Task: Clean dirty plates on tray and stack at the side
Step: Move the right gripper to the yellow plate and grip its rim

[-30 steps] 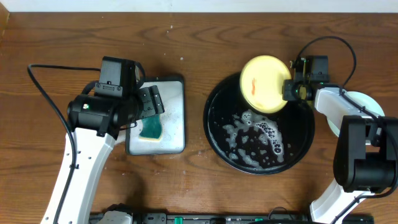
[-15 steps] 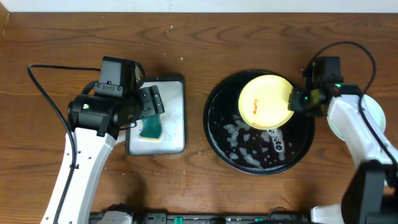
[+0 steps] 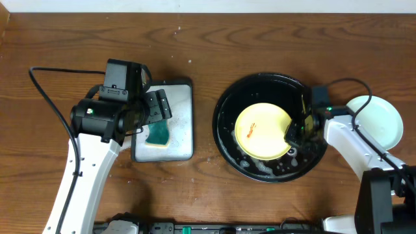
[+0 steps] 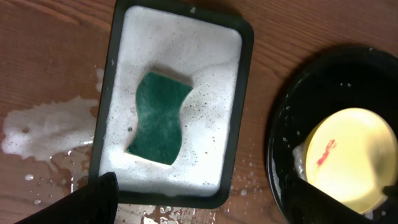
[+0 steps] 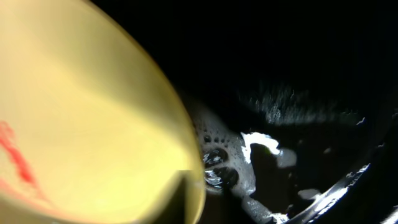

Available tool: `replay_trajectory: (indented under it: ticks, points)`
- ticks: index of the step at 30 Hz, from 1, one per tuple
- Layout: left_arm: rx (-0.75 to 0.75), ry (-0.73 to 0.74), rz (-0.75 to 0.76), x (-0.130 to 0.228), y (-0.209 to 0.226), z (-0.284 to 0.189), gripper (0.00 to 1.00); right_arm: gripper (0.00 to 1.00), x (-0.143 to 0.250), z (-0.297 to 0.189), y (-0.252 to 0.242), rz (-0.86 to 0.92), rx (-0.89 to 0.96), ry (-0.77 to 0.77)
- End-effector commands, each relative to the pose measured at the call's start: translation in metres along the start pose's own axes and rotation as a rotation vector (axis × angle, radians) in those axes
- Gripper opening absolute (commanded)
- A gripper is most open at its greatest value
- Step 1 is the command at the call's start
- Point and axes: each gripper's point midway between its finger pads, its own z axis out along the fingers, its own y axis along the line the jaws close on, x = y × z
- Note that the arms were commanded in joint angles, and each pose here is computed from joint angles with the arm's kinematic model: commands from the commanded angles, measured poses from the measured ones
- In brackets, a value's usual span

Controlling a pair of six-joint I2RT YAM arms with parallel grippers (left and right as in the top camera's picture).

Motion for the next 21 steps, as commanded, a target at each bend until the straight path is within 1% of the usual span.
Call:
replay_trajectory:
  ticks: [1, 3, 8, 9, 12, 14, 16, 19, 21]
  points:
    - [0.004, -0.005, 0.009, -0.002, -0.001, -0.002, 0.84, 0.31, 0.003, 0.002, 0.003, 0.076, -0.014, 0.004]
    - [0.004, -0.005, 0.009, -0.002, -0.001, -0.002, 0.84, 0.35, -0.008, -0.007, 0.013, -0.035, -0.049, -0.046]
    - [0.004, -0.005, 0.009, -0.002, -0.001, -0.002, 0.84, 0.35, -0.034, -0.066, 0.042, -0.45, -0.126, -0.24]
    - [0.004, -0.005, 0.009, -0.002, -0.001, -0.002, 0.84, 0.35, -0.036, -0.076, 0.046, -0.508, -0.133, -0.268]
    - [0.004, -0.006, 0.009, -0.002, -0.001, -0.002, 0.84, 0.4, -0.032, -0.106, 0.056, -0.672, -0.177, -0.341]
    - [0.004, -0.006, 0.008, -0.002, -0.001, -0.002, 0.84, 0.43, -0.028, -0.117, 0.058, -0.689, -0.195, -0.364]
    - [0.005, -0.005, 0.007, -0.002, -0.001, -0.002, 0.84, 0.44, -0.022, -0.122, 0.056, -0.685, -0.206, -0.362]
    - [0.001, 0.009, 0.008, 0.002, 0.0, -0.002, 0.84, 0.43, -0.012, -0.117, 0.049, -0.619, -0.2, -0.304]
    - [-0.015, 0.006, 0.008, 0.001, 0.003, 0.001, 0.84, 0.42, -0.004, -0.111, 0.047, -0.611, -0.208, -0.251]
